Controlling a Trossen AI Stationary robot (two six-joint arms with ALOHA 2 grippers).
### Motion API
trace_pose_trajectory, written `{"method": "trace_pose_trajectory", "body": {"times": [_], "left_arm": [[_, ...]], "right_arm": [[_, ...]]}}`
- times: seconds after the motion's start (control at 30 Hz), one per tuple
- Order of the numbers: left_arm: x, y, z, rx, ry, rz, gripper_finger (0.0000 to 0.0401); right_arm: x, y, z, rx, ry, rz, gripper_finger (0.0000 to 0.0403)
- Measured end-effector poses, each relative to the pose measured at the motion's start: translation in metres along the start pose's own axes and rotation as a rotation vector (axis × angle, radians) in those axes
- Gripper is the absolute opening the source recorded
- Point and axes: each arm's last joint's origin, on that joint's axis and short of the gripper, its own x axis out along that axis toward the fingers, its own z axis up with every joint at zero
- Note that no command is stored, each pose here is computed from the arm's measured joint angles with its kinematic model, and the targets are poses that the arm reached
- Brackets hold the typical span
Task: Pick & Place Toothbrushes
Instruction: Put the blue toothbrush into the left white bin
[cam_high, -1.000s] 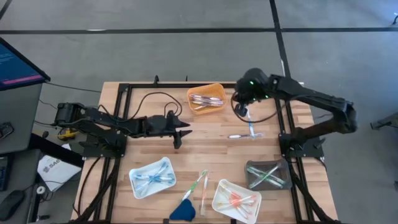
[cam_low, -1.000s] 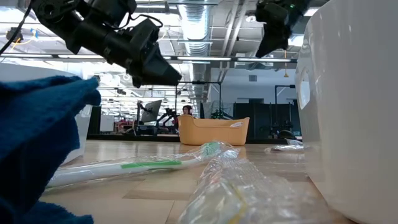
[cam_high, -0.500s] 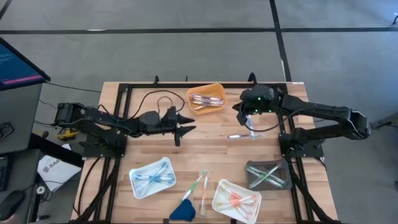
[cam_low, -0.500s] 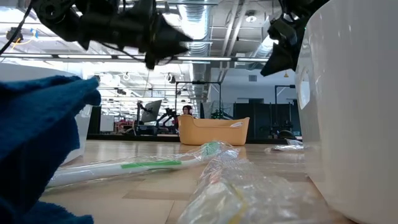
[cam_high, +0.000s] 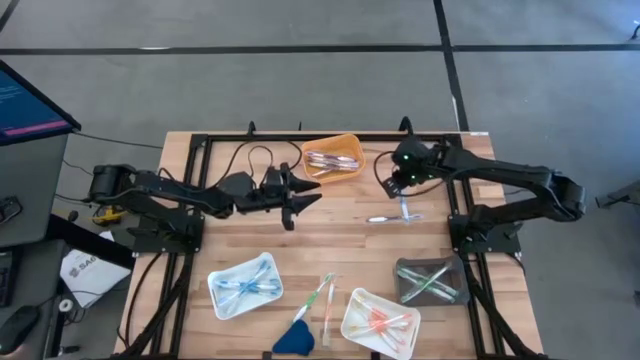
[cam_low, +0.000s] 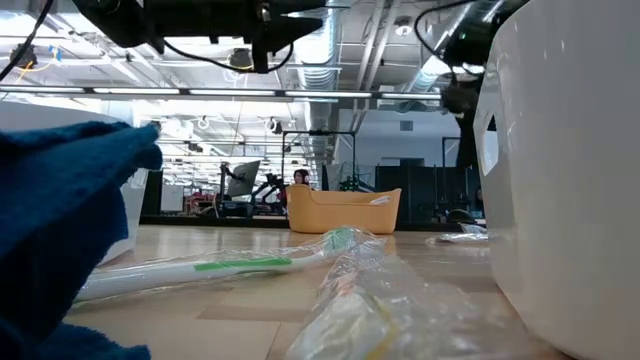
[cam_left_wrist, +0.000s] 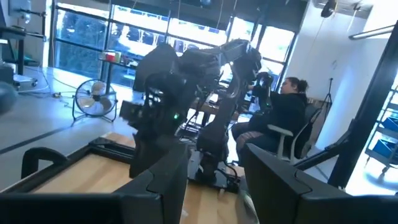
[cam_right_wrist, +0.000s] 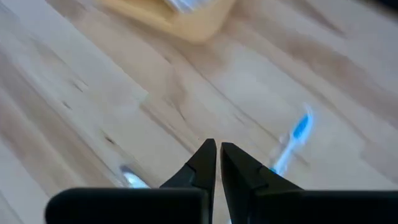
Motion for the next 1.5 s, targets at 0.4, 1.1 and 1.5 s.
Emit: {"method": "trace_pose_trajectory", "body": {"times": [0.4,1.1,1.5], "left_arm": [[0.003,-0.002,-0.008,-0.027,0.016,-0.006,0.0149],[0.003,-0.008,-0.009,-0.040,0.008,-0.020,0.0149],[0.002,-0.010,-0.008,-0.042,-0.002,-0.024,0.0149]], "right_arm": [[0.014,-0.004,-0.007,0.005,0.146,-0.062,0.0023],[0.029,-0.026,-0.035,0.128,0.214,-0.178,0.0086],[0.041,-0.031,-0.050,0.131,0.225,-0.167,0.0233]]}}
